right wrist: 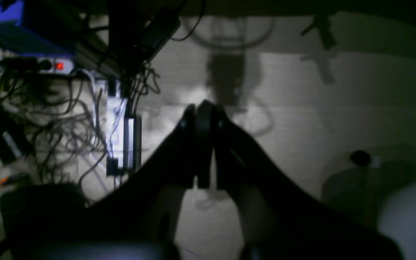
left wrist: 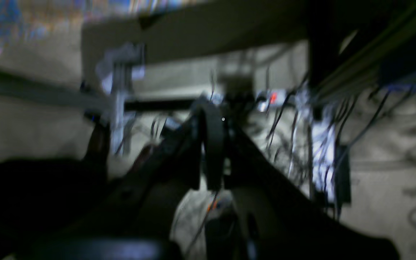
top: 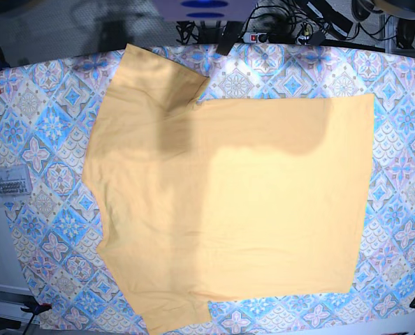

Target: Fold the T-shirt properly

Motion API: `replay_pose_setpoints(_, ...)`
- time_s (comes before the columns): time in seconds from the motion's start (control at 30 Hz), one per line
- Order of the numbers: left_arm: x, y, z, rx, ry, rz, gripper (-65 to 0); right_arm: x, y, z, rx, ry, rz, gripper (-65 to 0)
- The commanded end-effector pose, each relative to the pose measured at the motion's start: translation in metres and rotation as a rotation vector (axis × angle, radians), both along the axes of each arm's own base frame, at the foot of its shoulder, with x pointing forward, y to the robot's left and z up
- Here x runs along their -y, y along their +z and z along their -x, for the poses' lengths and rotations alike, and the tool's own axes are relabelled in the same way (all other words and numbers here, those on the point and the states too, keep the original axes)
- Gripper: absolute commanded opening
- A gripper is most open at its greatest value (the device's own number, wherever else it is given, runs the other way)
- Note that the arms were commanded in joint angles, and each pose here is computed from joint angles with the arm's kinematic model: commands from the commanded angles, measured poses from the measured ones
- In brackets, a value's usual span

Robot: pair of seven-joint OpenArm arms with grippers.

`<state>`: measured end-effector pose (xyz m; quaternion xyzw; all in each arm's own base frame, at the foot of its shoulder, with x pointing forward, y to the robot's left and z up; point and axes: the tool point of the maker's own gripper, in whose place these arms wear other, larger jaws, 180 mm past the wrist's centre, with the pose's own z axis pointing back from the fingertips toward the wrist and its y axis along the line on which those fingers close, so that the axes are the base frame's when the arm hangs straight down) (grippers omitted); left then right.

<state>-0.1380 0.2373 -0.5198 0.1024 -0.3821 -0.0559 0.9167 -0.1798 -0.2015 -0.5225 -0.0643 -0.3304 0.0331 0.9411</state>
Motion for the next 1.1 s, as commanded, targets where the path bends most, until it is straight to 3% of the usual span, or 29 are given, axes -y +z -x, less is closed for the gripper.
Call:
replay_pose_setpoints(0.0, -0.004, 0.009, 0.005, 0.02, -0.011, -0.008, -65.0, 0.001, 0.006, 0.003, 0.014, 0.001, 0.003, -65.0)
replay_pose_setpoints(0.3, 0.005, 0.025, -0.065, 0.257, -0.061, 0.007, -64.9, 0.002, -0.004, -0.029, 0.077, 0.004, 0.004, -65.0)
replay_pose_setpoints(0.53, 0.015, 0.05, -0.124, 0.458, -0.105, 0.022, -64.8, 0.013, -0.003, -0.08, 0.223, 0.03, 0.024, -65.0)
replay_pose_setpoints(0.63, 0.018, 0.059, -0.141, 0.515, -0.118, 0.025, -64.2, 0.014, 0.004, -0.104, 0.307, 0.043, 0.027, -65.0)
replay_pose_setpoints(0.83, 0.027, 0.067, -0.17, 0.607, -0.107, 0.035, -55.7, 0.021, 0.019, -0.144, 0.441, 0.083, 0.041, -65.0)
replay_pose_setpoints(1.07, 0.037, 0.077, -0.204, 0.698, -0.115, 0.047, -53.9, 0.029, 0.034, -0.174, 0.551, 0.069, 0.075, -65.0)
